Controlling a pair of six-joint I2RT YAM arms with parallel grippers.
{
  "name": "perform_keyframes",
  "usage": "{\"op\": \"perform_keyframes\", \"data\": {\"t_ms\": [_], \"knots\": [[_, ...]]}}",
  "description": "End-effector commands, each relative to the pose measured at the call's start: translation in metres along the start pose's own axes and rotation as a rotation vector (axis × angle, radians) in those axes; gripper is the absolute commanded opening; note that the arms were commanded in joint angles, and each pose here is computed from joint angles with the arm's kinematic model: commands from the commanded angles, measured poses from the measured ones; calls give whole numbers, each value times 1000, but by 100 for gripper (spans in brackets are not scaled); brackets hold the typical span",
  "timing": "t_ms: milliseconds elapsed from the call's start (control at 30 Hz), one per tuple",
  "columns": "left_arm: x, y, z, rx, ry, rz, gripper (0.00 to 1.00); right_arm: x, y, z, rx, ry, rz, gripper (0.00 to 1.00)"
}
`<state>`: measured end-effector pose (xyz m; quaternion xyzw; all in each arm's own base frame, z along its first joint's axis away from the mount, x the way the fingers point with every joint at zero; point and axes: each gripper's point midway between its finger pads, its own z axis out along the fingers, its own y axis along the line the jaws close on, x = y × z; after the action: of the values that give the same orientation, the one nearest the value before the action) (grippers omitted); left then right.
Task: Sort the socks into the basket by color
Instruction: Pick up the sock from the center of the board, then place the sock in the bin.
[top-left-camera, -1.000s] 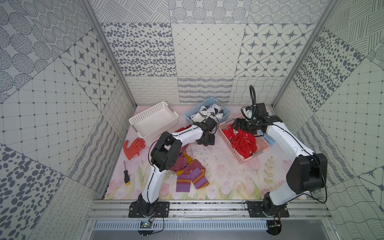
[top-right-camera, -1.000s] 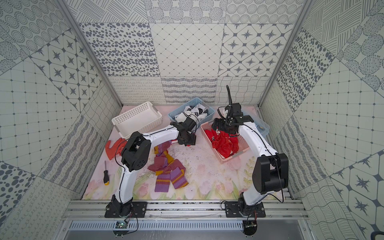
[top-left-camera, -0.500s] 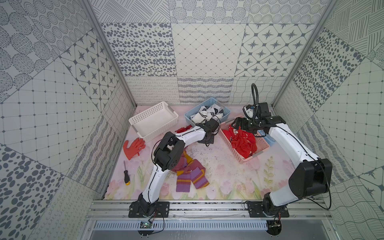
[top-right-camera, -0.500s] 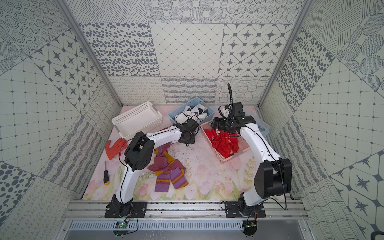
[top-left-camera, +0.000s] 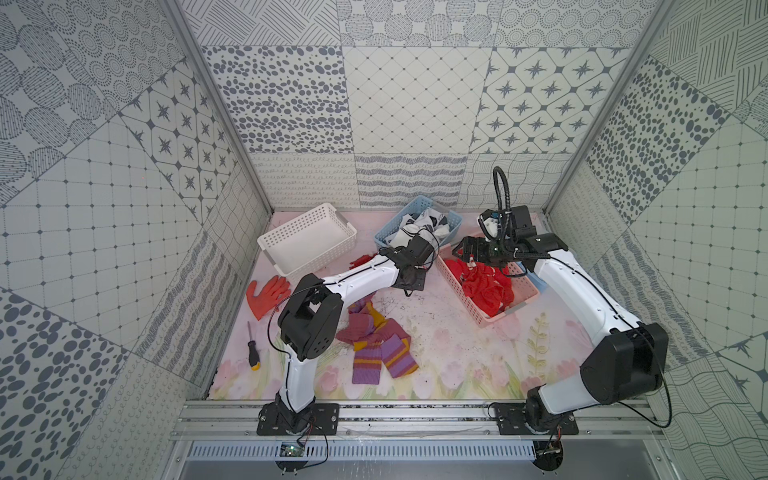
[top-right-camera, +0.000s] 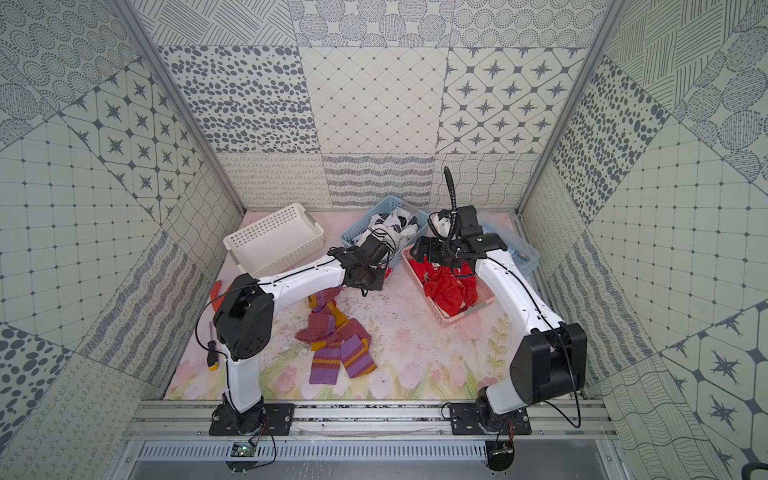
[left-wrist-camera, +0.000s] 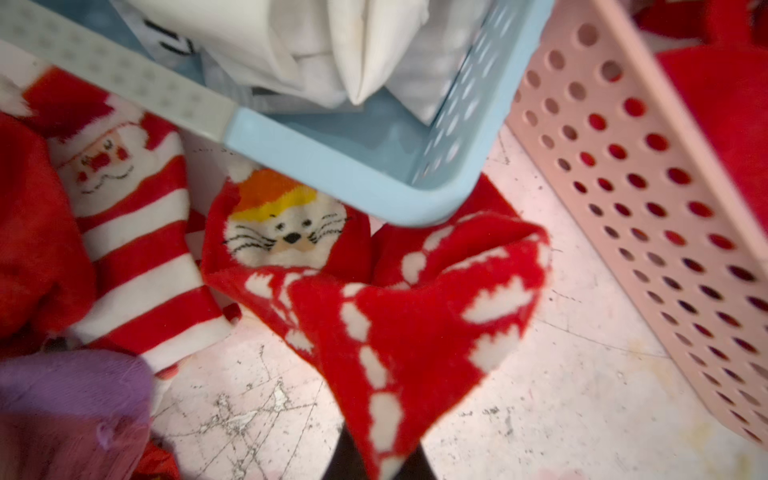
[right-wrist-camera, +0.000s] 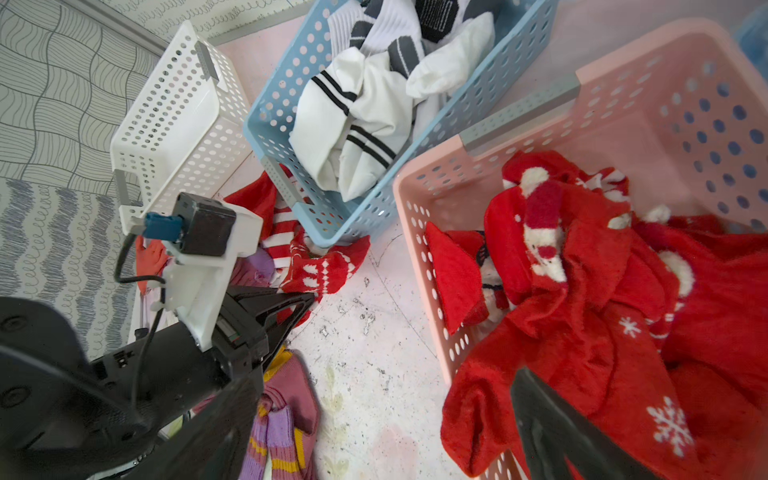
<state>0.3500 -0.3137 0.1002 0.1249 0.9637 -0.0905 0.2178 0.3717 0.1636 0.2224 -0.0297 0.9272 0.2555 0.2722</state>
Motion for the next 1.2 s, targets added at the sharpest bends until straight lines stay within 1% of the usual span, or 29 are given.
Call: {"op": "perform_keyframes", "data": {"t_ms": [0, 67, 233, 533, 633, 733, 800, 900, 933, 1167], "knots": [[6, -17, -32, 123, -5, 43, 0, -3, 17, -5, -71, -40, -1, 98], [7, -19, -38, 145, -8, 44, 0, 0, 21, -1, -84, -33, 1, 98], [15, -27, -39, 214, 15, 44, 0, 7, 36, 11, -142, 6, -8, 98], [-8, -52, -84, 394, -93, 63, 0, 25, 73, 30, -263, 77, -24, 98], [-15, -61, -99, 448, -119, 76, 0, 28, 82, 37, -304, 87, -4, 98], [-17, -66, -110, 485, -137, 85, 0, 31, 85, 44, -314, 100, 7, 98], [-25, -72, -120, 522, -173, 93, 0, 31, 89, 46, -331, 97, 13, 95], [-27, -73, -125, 528, -187, 92, 0, 31, 96, 46, -368, 102, 24, 83], [-28, -71, -124, 523, -186, 91, 0, 31, 97, 46, -376, 102, 27, 78], [-32, -67, -128, 517, -204, 78, 0, 32, 101, 40, -391, 97, 32, 19]]}}
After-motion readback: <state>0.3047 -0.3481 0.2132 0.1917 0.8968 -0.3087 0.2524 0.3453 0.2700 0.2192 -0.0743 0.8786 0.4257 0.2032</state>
